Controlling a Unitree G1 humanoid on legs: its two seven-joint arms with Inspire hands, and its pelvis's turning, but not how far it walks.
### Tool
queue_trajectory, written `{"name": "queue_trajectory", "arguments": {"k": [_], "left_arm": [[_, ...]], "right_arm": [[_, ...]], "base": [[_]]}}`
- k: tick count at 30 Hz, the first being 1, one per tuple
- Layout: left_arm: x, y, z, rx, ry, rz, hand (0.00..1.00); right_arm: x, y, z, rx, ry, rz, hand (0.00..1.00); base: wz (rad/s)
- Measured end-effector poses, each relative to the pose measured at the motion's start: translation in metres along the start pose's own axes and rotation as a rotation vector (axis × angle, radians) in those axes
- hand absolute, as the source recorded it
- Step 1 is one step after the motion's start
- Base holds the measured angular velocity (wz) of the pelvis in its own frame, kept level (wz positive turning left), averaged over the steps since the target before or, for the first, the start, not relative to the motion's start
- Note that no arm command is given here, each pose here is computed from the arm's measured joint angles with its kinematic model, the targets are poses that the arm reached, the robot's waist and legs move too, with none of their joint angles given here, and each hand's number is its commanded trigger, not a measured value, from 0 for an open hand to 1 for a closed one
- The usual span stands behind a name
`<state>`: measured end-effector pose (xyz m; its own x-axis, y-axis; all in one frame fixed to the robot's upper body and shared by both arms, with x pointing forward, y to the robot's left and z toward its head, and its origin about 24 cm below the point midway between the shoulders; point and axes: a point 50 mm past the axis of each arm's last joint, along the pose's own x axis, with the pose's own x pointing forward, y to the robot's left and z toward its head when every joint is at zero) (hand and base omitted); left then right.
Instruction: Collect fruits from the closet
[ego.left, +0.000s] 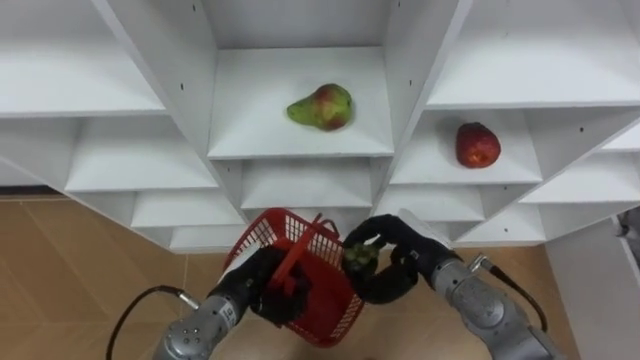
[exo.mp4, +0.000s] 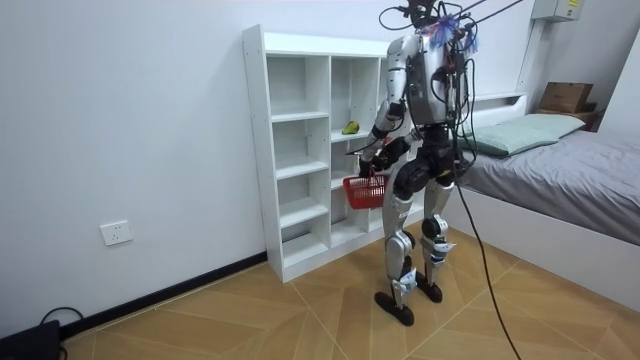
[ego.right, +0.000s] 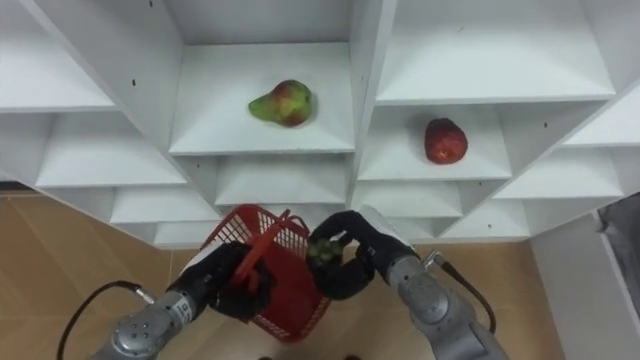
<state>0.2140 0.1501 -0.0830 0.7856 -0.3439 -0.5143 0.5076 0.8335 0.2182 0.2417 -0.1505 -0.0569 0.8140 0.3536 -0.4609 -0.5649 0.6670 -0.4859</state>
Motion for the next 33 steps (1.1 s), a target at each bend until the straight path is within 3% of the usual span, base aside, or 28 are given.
{"name": "queue_trajectory", "arguments": {"k": [14, 15, 16, 17, 33], "left_arm": [[0.010, -0.013, 0.023, -0.071, -0.104, -0.103, 1.00], [0.010, -0.014, 0.023, -0.074, -0.103, -0.104, 1.00], [0.010, -0.015, 0.023, -0.082, -0.105, -0.110, 1.00], [0.010, -0.016, 0.023, -0.081, -0.105, -0.115, 1.00], [0.011, -0.024, 0.036, -0.068, -0.161, -0.179, 1.00]], "right_arm": [[0.005, 0.012, 0.003, -0.010, -0.006, 0.023, 1.00], [0.005, 0.012, 0.004, -0.011, -0.008, 0.024, 0.96], [0.006, 0.015, 0.005, -0.014, -0.011, 0.031, 0.23], [0.006, 0.016, 0.005, -0.018, -0.010, 0.035, 0.00], [0.008, 0.030, 0.008, -0.024, -0.012, 0.093, 0.00]], "base": [[-0.01], [0.00], [0.00], [0.00], [0.00]]}}
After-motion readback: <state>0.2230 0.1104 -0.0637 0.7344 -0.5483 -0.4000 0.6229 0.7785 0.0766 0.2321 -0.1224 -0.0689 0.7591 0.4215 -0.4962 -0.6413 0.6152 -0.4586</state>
